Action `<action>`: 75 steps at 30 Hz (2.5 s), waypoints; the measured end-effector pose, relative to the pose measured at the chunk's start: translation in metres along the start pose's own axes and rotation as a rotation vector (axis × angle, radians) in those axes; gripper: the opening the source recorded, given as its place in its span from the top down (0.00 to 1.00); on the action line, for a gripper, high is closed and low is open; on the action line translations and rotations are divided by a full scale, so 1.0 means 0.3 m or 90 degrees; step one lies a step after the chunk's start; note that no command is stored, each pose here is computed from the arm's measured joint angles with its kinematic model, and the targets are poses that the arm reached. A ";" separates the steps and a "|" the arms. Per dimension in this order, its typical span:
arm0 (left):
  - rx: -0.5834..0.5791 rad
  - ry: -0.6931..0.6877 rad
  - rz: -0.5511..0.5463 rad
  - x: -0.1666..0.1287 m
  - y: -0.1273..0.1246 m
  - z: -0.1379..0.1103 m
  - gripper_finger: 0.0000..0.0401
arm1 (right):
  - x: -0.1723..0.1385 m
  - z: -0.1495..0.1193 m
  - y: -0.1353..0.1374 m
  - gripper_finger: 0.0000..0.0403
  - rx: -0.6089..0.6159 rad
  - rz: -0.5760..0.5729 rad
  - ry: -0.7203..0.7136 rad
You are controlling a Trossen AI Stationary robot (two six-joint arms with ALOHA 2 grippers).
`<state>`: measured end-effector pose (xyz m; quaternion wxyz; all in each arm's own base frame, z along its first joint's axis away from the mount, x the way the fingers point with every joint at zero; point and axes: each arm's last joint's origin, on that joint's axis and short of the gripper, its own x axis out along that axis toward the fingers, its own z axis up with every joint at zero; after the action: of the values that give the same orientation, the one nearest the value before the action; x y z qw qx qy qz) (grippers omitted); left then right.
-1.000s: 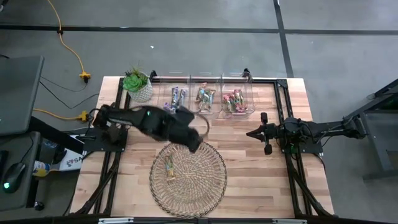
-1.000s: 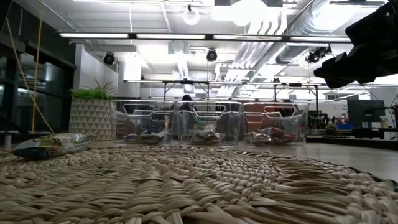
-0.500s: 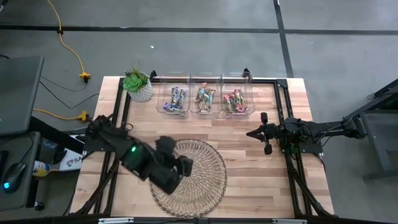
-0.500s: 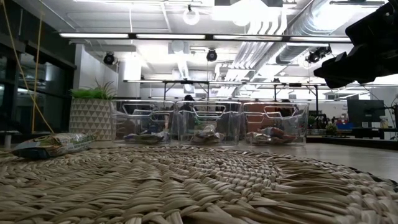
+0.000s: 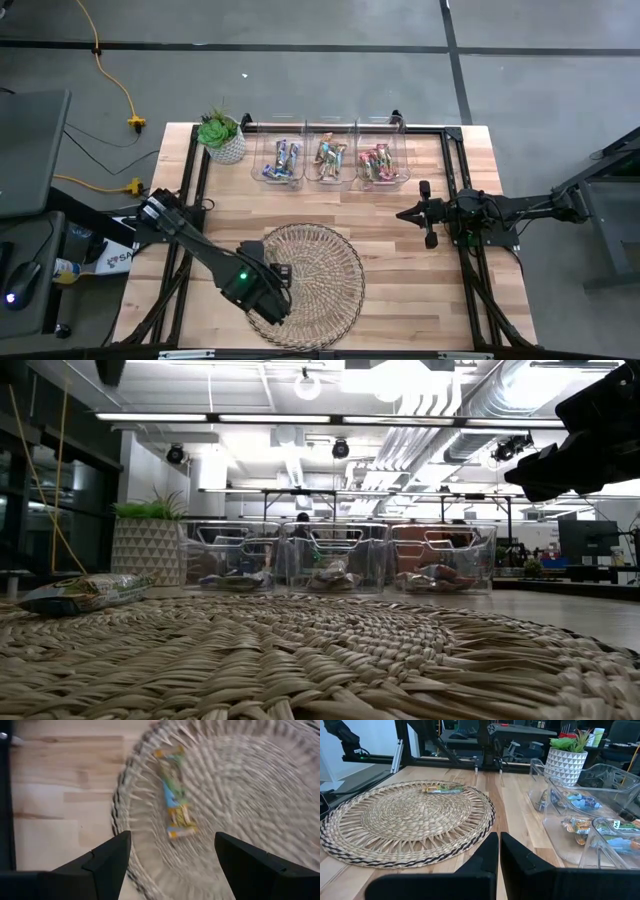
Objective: Pick and place Granola Bars by type
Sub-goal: Put the yellow granola bar into the middle transparent bin
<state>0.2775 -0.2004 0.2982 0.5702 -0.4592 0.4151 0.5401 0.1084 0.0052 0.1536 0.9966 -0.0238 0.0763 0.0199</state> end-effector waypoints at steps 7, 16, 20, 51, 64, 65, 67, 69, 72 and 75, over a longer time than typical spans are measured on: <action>0.001 0.012 0.007 0.087 -0.050 0.039 0.29 | 0.000 0.000 0.000 1.00 0.000 0.000 0.000; 0.061 0.073 0.093 0.236 -0.093 0.142 0.29 | 0.000 0.000 0.000 1.00 0.000 0.000 0.000; 0.072 0.108 0.096 0.282 -0.085 0.165 0.29 | 0.000 0.000 0.000 1.00 0.000 0.000 0.000; -0.082 0.159 -0.064 0.475 0.027 0.185 0.29 | 0.000 0.000 0.000 1.00 0.000 0.000 0.000; -0.082 0.158 -0.054 0.514 0.011 0.167 0.29 | 0.000 0.000 0.000 1.00 0.000 0.000 0.000; -0.080 0.156 -0.051 0.515 0.014 0.168 0.29 | 0.001 -0.001 0.000 1.00 0.000 0.000 0.002; -0.080 0.159 -0.056 0.514 0.011 0.167 0.29 | 0.001 -0.002 0.000 1.00 0.000 0.001 0.005; -0.079 0.158 -0.054 0.521 0.008 0.164 0.29 | 0.003 -0.003 0.000 1.00 0.000 0.001 0.008; -0.078 0.160 -0.055 0.526 0.005 0.161 0.32 | 0.003 -0.004 0.000 1.00 0.000 0.001 0.010; -0.077 0.162 -0.053 0.528 0.005 0.160 0.38 | 0.003 -0.004 0.000 1.00 0.000 0.001 0.010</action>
<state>0.2864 -0.1167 0.1557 0.5060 -0.5745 0.4315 0.4773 0.1090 0.0053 0.1523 0.9960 -0.0240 0.0838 0.0204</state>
